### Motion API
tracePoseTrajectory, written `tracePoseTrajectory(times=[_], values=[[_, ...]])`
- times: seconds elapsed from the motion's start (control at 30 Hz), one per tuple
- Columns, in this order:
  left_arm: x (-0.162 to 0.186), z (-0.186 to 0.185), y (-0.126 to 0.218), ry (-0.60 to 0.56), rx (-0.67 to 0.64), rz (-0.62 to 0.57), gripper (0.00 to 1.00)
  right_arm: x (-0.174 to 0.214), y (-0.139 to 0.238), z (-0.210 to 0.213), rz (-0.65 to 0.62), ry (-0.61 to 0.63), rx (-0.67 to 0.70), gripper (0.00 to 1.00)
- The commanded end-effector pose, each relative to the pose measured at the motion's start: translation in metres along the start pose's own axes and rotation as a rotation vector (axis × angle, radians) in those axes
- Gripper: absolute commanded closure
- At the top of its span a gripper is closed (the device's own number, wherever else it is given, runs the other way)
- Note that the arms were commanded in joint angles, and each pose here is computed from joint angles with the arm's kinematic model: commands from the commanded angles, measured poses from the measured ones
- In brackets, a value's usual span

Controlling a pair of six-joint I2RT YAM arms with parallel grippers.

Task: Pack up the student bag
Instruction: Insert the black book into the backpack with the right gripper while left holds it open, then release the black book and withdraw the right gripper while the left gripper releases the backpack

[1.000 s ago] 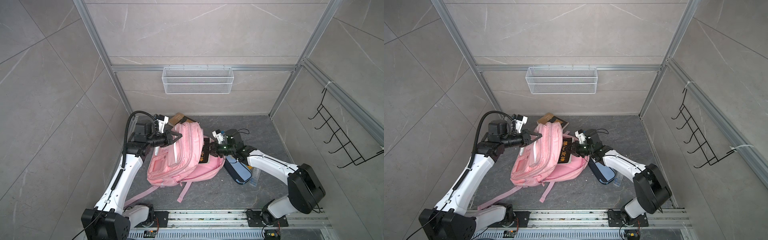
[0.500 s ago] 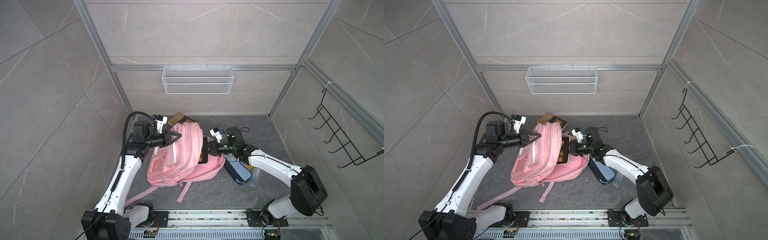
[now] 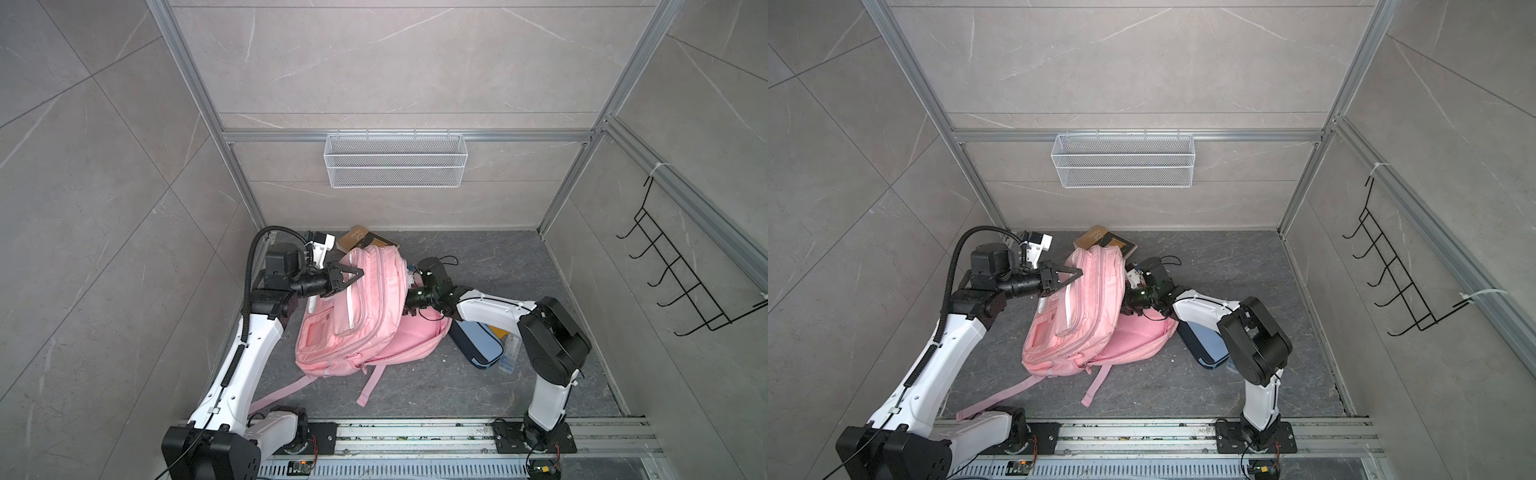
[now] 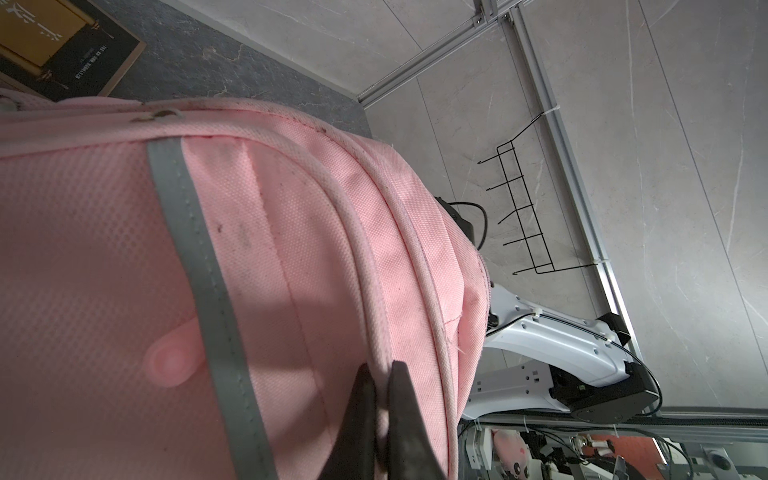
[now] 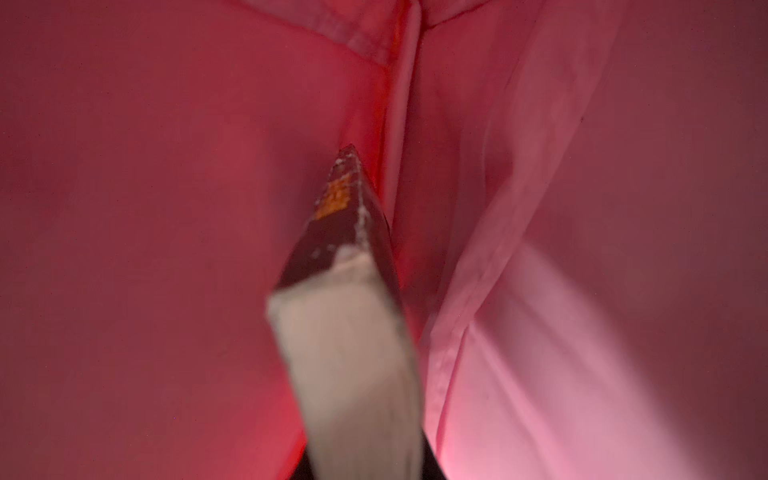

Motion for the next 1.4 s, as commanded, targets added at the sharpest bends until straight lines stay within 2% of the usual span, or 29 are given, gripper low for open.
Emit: tracePoseTrajectory(times=[0.0,0.2,0.3,0.43,0.57,0.63,0.7,0.73,0.77,0.8,0.83,1.2,1.37], values=[[-0.017,-0.054,0.016,-0.195,0.169,-0.068,1.0,-0.013,-0.009,0.014,-0.005,0.09,-0.019,1.0],[-0.018,-0.054,0.015,-0.188,0.186,-0.067,1.0,-0.013,-0.039,-0.007,0.062,0.072,0.012,0.99],[-0.019,-0.055,0.015,-0.188,0.187,-0.07,1.0,-0.014,-0.052,-0.02,0.069,0.022,0.012,0.94],[-0.019,-0.049,0.014,-0.183,0.155,-0.076,1.0,-0.013,-0.06,-0.03,0.063,-0.012,0.022,0.83],[-0.018,-0.037,0.012,-0.175,0.098,-0.075,1.0,-0.015,-0.051,-0.027,0.052,0.038,0.106,0.7],[-0.017,-0.031,0.011,-0.171,0.064,-0.072,1.0,-0.019,-0.043,-0.02,0.031,0.074,0.138,0.61],[-0.017,-0.024,0.011,-0.163,0.027,-0.072,1.0,-0.025,-0.034,-0.011,0.01,0.08,0.11,0.52],[-0.017,-0.021,0.011,-0.162,0.012,-0.069,1.0,-0.027,-0.028,-0.008,-0.004,0.069,0.099,0.43],[-0.016,-0.017,0.01,-0.161,-0.006,-0.068,1.0,-0.03,-0.022,-0.004,-0.021,0.067,0.096,0.3],[-0.016,-0.015,0.011,-0.16,-0.018,-0.069,1.0,-0.031,-0.016,-0.003,-0.03,0.066,0.102,0.08],[-0.016,-0.013,0.012,-0.159,-0.032,-0.071,1.0,-0.032,-0.009,0.0,-0.048,0.071,0.109,0.0],[-0.011,0.023,0.002,-0.113,-0.13,-0.042,1.0,-0.022,0.066,0.008,-0.179,0.12,0.291,0.0],[-0.007,0.052,-0.01,-0.067,-0.213,0.003,1.0,-0.022,0.109,-0.005,-0.26,0.085,0.461,0.0]])
Point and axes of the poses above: each gripper's point midway between its finger pads, its own y axis back along the fingers, its own z axis along the line the jaws close on, x = y × z, the point moved 2 cm from there along y, back along the fingers, and after that the axes turned 4 degrees about -y, right-handed, at the moved point
